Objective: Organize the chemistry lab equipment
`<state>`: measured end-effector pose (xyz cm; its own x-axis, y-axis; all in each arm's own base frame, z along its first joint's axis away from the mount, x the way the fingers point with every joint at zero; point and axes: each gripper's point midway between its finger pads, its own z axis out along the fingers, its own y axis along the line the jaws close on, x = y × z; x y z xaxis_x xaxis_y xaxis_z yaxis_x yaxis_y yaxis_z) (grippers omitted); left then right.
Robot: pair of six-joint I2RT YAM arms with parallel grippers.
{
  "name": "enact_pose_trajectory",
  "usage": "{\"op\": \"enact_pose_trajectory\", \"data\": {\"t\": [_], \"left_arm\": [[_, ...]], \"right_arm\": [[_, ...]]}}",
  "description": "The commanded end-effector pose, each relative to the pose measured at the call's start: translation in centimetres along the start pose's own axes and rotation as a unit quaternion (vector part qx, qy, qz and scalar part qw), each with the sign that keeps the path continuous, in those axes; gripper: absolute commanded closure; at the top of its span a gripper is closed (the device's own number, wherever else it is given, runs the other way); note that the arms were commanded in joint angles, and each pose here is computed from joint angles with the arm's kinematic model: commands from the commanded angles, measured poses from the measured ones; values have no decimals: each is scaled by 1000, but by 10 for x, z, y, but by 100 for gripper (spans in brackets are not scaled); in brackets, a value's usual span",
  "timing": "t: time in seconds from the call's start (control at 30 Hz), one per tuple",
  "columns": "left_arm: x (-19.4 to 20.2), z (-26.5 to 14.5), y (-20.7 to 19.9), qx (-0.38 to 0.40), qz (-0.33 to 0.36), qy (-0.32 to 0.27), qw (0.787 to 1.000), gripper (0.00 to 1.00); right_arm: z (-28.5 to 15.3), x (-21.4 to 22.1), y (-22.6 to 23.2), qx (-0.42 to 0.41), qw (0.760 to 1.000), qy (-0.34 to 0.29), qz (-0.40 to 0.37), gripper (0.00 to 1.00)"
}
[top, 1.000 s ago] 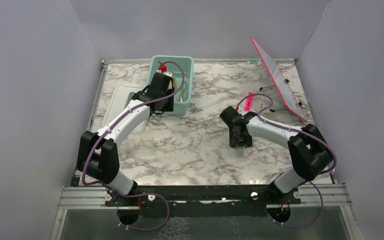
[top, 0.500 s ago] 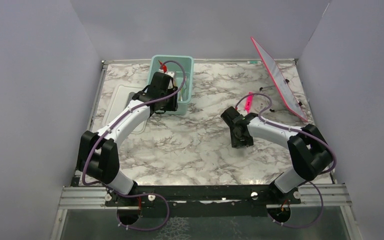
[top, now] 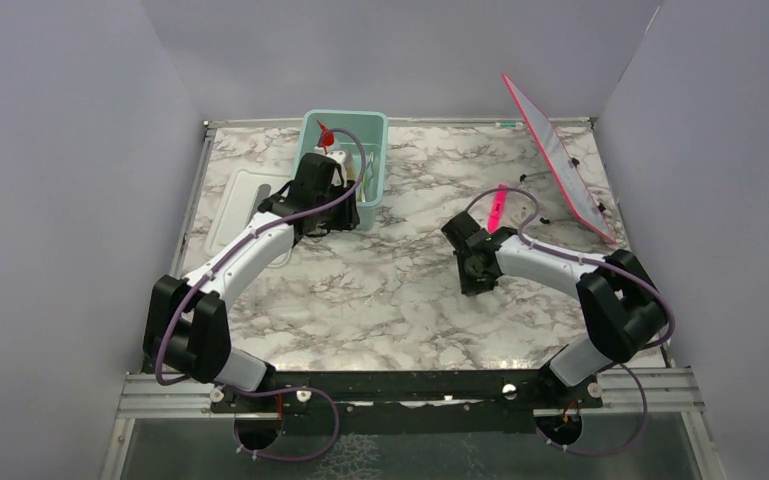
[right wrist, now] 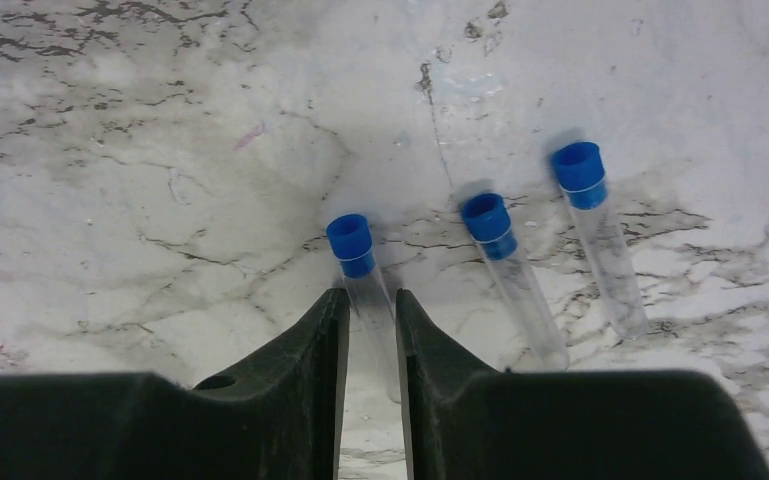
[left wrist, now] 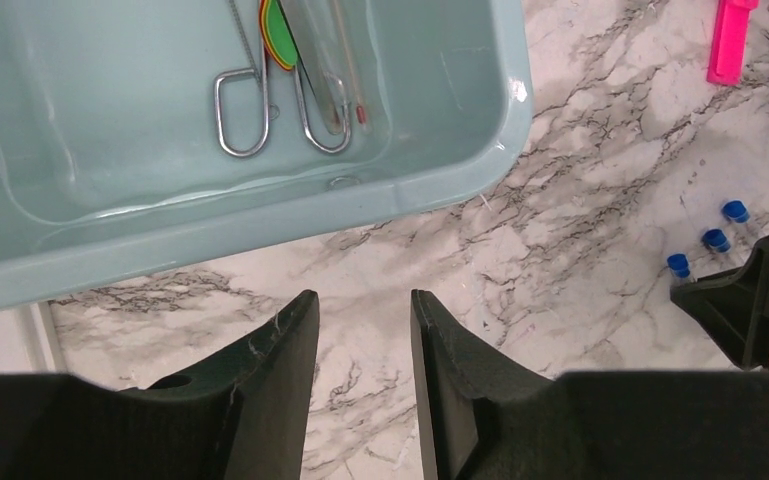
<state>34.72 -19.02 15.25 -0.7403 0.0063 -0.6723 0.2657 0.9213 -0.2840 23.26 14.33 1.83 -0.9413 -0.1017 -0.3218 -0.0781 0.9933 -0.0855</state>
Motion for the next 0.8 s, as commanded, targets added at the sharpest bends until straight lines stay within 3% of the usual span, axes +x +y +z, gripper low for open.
{"op": "enact_pose_trajectory", "data": {"t": [0.0,0.2,0.33,0.47,0.63,0.77], "left_arm": [[-5,-10,-14,31,-7,-20,999,58],[2,-13,-20,50,-15,-17,998,52],[7,-15,-22,57,-29,-18,998,45],[3,-22,-34,86,-45,-25,995,41],[-7,-44,-68,178,-70,-47,981,35],[-9,-65,-102,289,-68,-66,953,33]], "right_arm": [[5,-2,14,-33,999,3,-15,72],[17,-1,22,-52,998,6,-37,74],[14,-12,31,-69,997,-9,-35,89],[-9,-40,46,-111,991,-67,-22,93],[-76,-93,77,-221,958,-184,5,93],[-140,-128,102,-322,910,-258,42,93]]}}
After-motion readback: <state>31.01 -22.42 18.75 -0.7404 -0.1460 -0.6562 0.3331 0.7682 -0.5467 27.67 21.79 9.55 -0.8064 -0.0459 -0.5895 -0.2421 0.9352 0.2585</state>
